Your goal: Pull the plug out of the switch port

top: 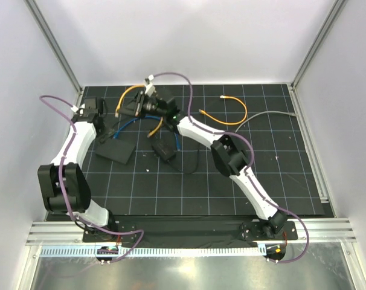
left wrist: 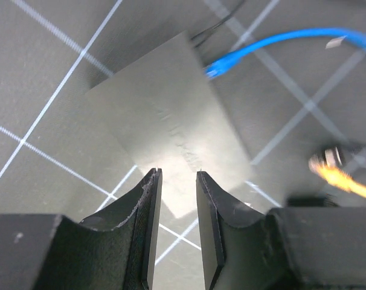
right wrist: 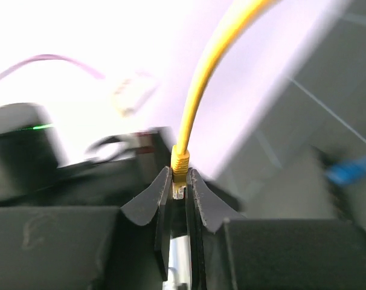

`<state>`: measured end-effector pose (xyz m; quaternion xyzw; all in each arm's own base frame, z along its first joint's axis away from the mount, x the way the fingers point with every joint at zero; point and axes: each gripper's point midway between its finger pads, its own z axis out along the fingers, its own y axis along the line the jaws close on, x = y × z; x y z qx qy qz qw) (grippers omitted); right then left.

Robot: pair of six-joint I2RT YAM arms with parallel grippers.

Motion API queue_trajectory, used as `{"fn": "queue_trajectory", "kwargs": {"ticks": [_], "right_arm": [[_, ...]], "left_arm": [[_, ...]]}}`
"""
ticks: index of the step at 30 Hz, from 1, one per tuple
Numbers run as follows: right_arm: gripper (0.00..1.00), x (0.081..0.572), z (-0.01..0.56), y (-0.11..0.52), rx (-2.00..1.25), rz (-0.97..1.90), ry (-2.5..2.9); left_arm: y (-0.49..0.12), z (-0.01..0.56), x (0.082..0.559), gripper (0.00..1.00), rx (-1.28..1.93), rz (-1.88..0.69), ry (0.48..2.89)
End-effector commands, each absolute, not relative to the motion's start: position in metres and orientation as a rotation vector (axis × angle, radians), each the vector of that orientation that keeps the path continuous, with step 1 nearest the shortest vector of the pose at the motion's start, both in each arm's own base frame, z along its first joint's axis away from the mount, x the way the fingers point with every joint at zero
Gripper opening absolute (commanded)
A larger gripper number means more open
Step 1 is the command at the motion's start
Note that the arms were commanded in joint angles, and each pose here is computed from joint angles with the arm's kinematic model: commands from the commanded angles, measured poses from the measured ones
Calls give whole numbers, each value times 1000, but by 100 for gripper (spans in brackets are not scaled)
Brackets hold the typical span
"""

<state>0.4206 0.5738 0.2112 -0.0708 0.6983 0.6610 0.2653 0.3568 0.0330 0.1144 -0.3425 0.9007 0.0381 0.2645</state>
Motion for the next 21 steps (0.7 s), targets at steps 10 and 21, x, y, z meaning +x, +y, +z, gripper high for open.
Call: {"fn": "queue_trajectory", "kwargs": {"ticks": [10,21], "right_arm": [[1,419,381,454,-357,1651,1534],[1,491,333,292,113,1036,1926]], "left_arm": [[13,173,394,35,-766,-104,2322],[0,167,389,38,-595,-185,2315]]}}
